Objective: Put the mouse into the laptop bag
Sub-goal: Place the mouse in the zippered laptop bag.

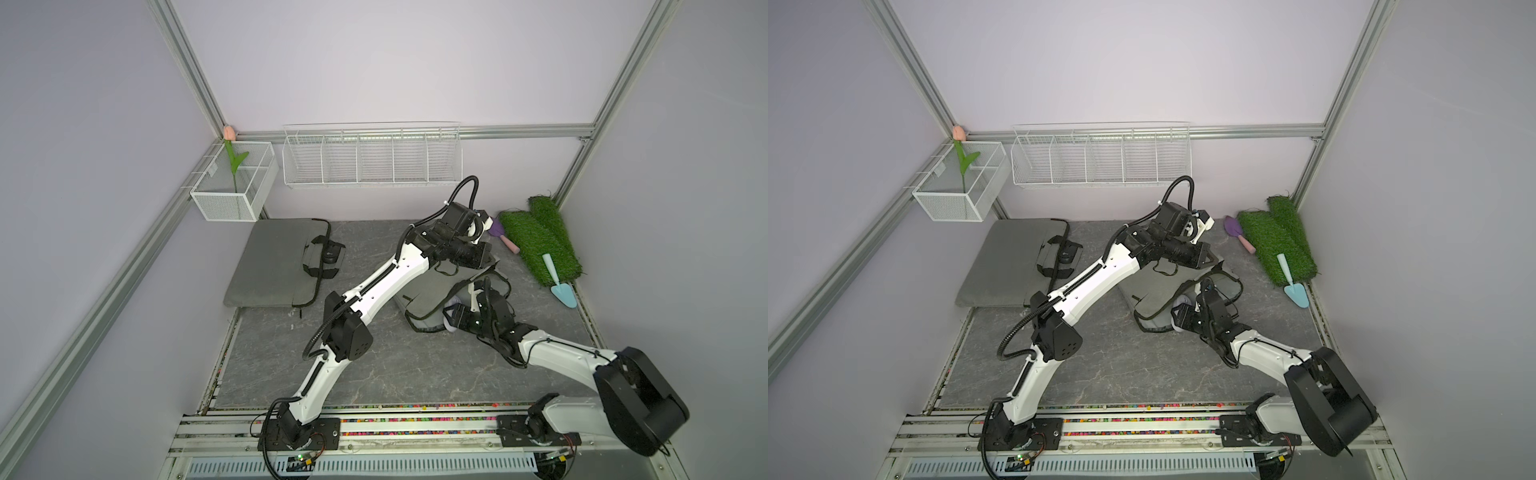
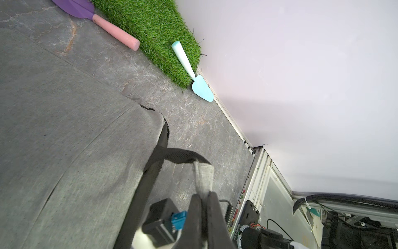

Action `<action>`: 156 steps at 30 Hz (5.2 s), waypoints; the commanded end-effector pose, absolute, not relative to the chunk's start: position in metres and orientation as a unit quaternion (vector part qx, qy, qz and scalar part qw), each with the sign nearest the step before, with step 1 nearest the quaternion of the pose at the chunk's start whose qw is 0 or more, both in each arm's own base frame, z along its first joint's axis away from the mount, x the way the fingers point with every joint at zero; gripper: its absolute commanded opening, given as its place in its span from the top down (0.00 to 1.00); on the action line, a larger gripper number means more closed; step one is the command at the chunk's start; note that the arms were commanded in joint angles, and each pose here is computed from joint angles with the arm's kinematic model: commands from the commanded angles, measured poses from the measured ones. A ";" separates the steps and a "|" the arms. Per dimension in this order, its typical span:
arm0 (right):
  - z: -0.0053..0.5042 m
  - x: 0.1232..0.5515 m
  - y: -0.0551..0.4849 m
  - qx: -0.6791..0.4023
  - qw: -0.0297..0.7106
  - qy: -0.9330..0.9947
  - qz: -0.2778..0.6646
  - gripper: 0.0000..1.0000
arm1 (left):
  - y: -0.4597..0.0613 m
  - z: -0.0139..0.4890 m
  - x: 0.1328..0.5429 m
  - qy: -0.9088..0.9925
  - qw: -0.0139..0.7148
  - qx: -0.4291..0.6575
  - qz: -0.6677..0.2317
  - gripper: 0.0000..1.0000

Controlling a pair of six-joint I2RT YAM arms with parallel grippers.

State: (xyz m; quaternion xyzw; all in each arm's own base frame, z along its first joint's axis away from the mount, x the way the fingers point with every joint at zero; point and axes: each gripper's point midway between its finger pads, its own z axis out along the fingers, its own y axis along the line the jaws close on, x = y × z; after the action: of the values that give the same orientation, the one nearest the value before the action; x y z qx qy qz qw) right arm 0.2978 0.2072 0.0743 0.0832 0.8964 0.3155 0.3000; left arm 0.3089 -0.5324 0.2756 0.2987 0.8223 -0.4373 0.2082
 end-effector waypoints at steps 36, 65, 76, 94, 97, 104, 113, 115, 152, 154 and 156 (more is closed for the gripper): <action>0.088 0.301 0.221 0.079 0.331 0.887 0.311 0.35 | -0.536 0.288 0.314 0.798 0.227 0.290 -0.476 1.00; 0.079 0.382 0.259 0.018 0.384 0.866 0.320 0.42 | -0.533 0.308 0.320 0.789 0.238 0.273 -0.496 1.00; 0.066 0.362 0.261 0.001 0.371 0.867 0.334 0.55 | -0.527 0.308 0.327 0.790 0.238 0.262 -0.500 1.00; 0.054 0.335 0.211 0.054 0.373 0.900 0.220 0.55 | -0.522 0.314 0.325 0.782 0.243 0.257 -0.513 1.00; 0.039 0.343 0.224 0.053 0.355 0.904 0.230 0.58 | -0.523 0.318 0.324 0.780 0.243 0.256 -0.517 1.00; 0.036 0.341 0.269 0.017 0.347 0.898 0.269 0.58 | -0.523 0.319 0.323 0.778 0.240 0.256 -0.521 1.00; 0.050 0.327 0.317 -0.026 0.346 0.891 0.293 0.58 | -0.524 0.317 0.322 0.778 0.239 0.257 -0.522 1.00; 0.056 0.325 0.317 -0.029 0.353 0.889 0.291 0.57 | -0.524 0.317 0.322 0.777 0.237 0.257 -0.523 1.00; 0.068 0.352 0.338 -0.065 0.363 0.867 0.336 0.62 | -0.524 0.324 0.316 0.767 0.233 0.255 -0.541 1.00; 0.070 0.347 0.331 -0.060 0.367 0.866 0.333 0.62 | -0.523 0.323 0.318 0.769 0.235 0.254 -0.537 1.00; 0.074 0.342 0.316 -0.046 0.379 0.868 0.317 0.62 | -0.522 0.322 0.318 0.771 0.236 0.254 -0.534 1.00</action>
State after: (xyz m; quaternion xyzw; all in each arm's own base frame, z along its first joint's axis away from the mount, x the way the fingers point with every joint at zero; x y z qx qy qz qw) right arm 0.3459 0.3207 0.0509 -0.0419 0.8840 0.3084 0.3489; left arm 0.3352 -0.5209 0.2682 0.2261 0.8139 -0.4941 0.2057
